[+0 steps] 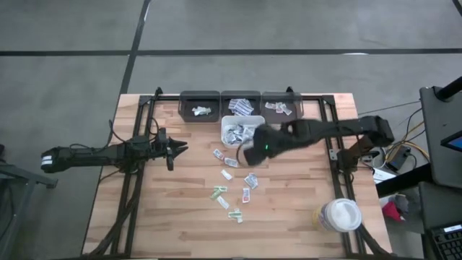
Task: Pick & Place First Aid Supplies
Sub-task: Put the orange ointment pack into the right black bin
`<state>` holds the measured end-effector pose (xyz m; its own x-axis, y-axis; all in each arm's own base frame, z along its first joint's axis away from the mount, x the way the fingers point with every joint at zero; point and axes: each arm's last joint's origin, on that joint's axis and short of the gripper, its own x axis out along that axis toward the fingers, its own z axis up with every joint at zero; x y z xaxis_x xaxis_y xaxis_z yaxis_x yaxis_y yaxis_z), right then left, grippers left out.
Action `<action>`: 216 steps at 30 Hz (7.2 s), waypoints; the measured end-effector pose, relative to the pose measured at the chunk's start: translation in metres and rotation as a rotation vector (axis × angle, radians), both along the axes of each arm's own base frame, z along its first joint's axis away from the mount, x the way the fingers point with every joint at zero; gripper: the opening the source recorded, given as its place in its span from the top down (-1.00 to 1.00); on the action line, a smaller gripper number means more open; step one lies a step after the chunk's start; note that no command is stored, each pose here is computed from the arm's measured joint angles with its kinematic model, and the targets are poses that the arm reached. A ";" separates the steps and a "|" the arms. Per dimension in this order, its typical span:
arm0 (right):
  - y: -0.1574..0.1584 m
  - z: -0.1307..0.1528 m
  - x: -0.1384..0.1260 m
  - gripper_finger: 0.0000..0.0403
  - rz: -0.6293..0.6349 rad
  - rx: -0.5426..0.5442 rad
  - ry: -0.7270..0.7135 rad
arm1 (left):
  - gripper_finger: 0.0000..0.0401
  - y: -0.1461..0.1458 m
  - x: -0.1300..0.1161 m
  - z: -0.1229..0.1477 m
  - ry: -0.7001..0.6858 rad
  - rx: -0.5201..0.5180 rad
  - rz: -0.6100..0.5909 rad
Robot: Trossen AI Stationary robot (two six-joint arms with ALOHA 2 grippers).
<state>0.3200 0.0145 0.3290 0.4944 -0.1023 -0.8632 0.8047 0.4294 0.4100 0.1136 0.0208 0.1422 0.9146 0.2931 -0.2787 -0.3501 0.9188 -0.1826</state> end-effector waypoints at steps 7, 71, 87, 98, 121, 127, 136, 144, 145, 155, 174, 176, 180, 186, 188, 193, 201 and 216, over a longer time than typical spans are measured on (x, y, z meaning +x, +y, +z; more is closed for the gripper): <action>0.039 -0.032 0.018 0.56 0.290 -0.081 0.113 | 0.53 0.000 0.000 0.000 0.000 0.000 0.000; 0.107 -0.202 0.089 0.18 -0.220 0.364 0.322 | 0.53 0.000 0.000 -0.001 0.004 -0.003 0.001; 0.107 -0.221 0.073 0.81 -0.255 0.268 0.505 | 0.53 0.000 0.000 -0.001 0.006 -0.003 0.004; 0.114 -0.194 0.071 0.96 0.011 0.256 0.458 | 0.53 0.000 0.000 -0.001 0.006 -0.004 0.004; 0.030 -0.002 0.012 0.96 -0.094 -0.886 0.049 | 0.53 0.000 0.000 -0.001 -0.006 -0.033 0.014; -0.039 0.000 -0.019 0.96 -0.086 -0.847 0.408 | 0.53 0.000 0.000 0.000 -0.012 -0.050 0.019; -0.164 -0.015 -0.048 0.96 0.105 -0.462 0.632 | 0.53 0.000 0.000 0.000 -0.026 -0.092 0.032; -0.228 -0.033 -0.077 0.96 -0.184 -0.143 0.494 | 0.53 0.000 0.000 0.000 -0.043 -0.144 0.048; -0.233 -0.035 -0.077 0.96 -0.205 -0.128 0.477 | 0.53 0.000 0.000 0.000 -0.043 -0.146 0.049; -0.255 -0.056 -0.060 0.96 -0.224 -0.060 0.338 | 0.53 0.000 0.000 0.000 -0.046 -0.148 0.049; -0.270 -0.115 -0.041 0.96 -0.033 0.052 0.440 | 0.53 0.001 0.000 0.000 -0.049 -0.142 0.064; -0.271 -0.118 -0.041 0.96 -0.008 0.058 0.441 | 0.53 0.001 0.000 0.000 -0.049 -0.142 0.064; -0.272 -0.121 -0.040 0.91 0.043 0.076 0.426 | 0.53 0.001 0.000 0.000 -0.049 -0.142 0.064; -0.277 -0.122 -0.043 0.66 0.029 0.074 0.419 | 0.53 0.001 0.000 0.000 -0.048 -0.138 0.063; -0.279 -0.121 -0.043 0.56 0.023 0.065 0.409 | 0.53 0.001 0.000 0.000 -0.048 -0.137 0.065; -0.271 -0.104 -0.043 0.42 0.009 0.094 0.322 | 0.53 0.001 0.000 0.000 -0.048 -0.137 0.065; -0.224 -0.048 -0.030 0.41 0.103 -0.045 0.166 | 0.53 0.001 0.000 0.000 -0.048 -0.137 0.066; -0.058 -0.005 0.032 0.60 0.689 -0.286 -0.119 | 0.53 0.001 0.000 0.000 -0.048 -0.137 0.066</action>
